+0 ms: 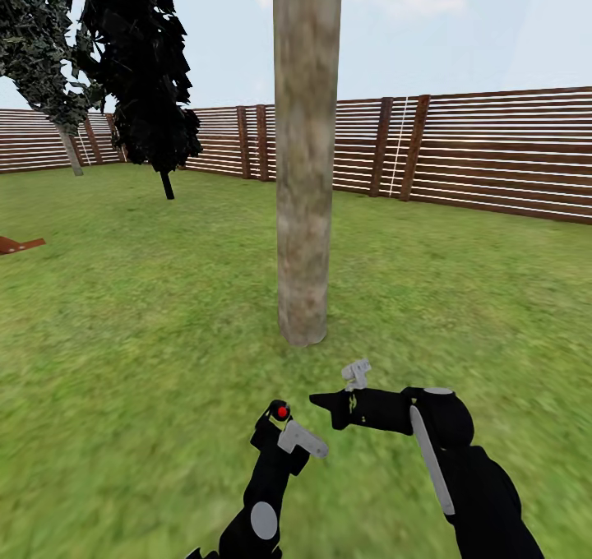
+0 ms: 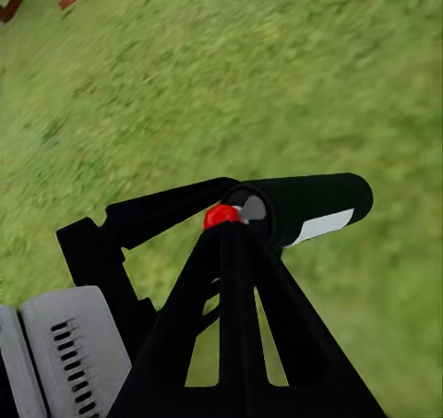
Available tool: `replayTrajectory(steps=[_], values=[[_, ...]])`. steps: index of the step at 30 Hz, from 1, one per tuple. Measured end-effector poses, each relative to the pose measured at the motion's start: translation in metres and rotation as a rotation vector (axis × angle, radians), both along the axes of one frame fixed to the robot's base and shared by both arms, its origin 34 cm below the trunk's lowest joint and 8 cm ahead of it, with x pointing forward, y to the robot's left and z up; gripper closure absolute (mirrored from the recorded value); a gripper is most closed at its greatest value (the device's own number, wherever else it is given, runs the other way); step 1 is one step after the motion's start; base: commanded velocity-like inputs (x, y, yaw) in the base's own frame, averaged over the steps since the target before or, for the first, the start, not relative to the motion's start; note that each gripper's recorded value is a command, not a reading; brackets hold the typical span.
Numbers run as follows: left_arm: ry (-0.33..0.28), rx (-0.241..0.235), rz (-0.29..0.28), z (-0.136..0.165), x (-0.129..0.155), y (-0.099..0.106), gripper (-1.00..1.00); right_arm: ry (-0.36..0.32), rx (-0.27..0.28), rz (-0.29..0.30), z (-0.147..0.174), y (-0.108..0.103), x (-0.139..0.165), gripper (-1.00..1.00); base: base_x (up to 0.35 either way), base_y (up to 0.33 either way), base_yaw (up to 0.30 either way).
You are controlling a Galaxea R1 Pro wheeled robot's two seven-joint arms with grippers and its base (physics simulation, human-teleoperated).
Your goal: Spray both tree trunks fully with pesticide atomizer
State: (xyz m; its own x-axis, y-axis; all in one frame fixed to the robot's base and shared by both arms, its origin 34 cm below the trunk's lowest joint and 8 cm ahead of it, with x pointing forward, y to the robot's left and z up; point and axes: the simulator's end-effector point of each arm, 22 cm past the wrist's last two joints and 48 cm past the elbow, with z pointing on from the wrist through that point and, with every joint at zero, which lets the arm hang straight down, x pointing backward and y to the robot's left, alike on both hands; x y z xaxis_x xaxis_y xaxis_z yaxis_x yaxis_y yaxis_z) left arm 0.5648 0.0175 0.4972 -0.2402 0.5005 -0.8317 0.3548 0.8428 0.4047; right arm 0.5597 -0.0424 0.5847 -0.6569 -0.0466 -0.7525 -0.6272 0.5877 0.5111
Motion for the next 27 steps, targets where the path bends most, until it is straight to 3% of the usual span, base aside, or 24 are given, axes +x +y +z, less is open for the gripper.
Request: replayTrajectory(steps=[10, 27], values=[[0.005, -0.007, -0.054, -0.003, -0.007, -0.012, 1.0, 0.004, -0.002, 0.014, 0.0, 0.004, -0.003, 1.0, 0.0, 0.0, 0.0], [0.003, -0.013, -0.064, -0.002, -0.008, -0.015, 1.0, 0.008, -0.009, 0.018, -0.002, 0.005, -0.005, 1.0, 0.0, 0.0, 0.0]])
